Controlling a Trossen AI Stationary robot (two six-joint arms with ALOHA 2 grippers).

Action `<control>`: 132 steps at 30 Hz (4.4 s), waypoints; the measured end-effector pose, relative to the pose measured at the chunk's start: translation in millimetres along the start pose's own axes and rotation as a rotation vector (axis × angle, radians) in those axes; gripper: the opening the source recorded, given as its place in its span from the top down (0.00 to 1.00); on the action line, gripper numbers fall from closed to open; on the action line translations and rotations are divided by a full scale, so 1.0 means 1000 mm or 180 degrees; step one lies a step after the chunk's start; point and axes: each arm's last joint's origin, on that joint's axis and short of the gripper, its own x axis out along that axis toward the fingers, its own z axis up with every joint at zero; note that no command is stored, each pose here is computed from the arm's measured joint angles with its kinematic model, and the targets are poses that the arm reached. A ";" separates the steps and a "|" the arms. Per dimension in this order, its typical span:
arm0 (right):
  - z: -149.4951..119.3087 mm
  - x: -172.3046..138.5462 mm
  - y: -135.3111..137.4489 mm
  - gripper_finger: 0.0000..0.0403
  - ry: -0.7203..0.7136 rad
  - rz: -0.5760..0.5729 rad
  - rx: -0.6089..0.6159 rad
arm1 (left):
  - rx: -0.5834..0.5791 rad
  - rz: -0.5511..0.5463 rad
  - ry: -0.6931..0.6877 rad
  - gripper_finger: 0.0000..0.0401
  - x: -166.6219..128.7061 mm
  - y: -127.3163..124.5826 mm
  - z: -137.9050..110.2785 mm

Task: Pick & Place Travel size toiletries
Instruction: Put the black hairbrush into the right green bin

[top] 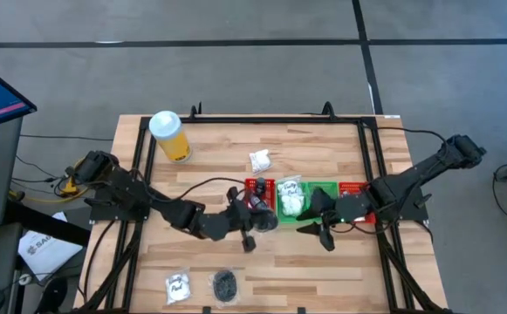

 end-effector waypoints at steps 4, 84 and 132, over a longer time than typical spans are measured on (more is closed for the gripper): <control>0.004 0.006 -0.003 0.59 -0.0091 -0.0029 -0.0009 | -0.0071 0.0051 -0.0063 1.00 0.005 0.005 0.004; -0.010 -0.031 -0.055 0.96 0.0771 -0.1103 0.0220 | 0.0120 0.0032 -0.0199 0.79 0.006 0.005 0.009; -0.054 -0.001 -0.077 0.89 0.2081 -0.2558 0.0396 | 0.0052 0.0032 -0.0181 0.79 0.006 0.005 0.008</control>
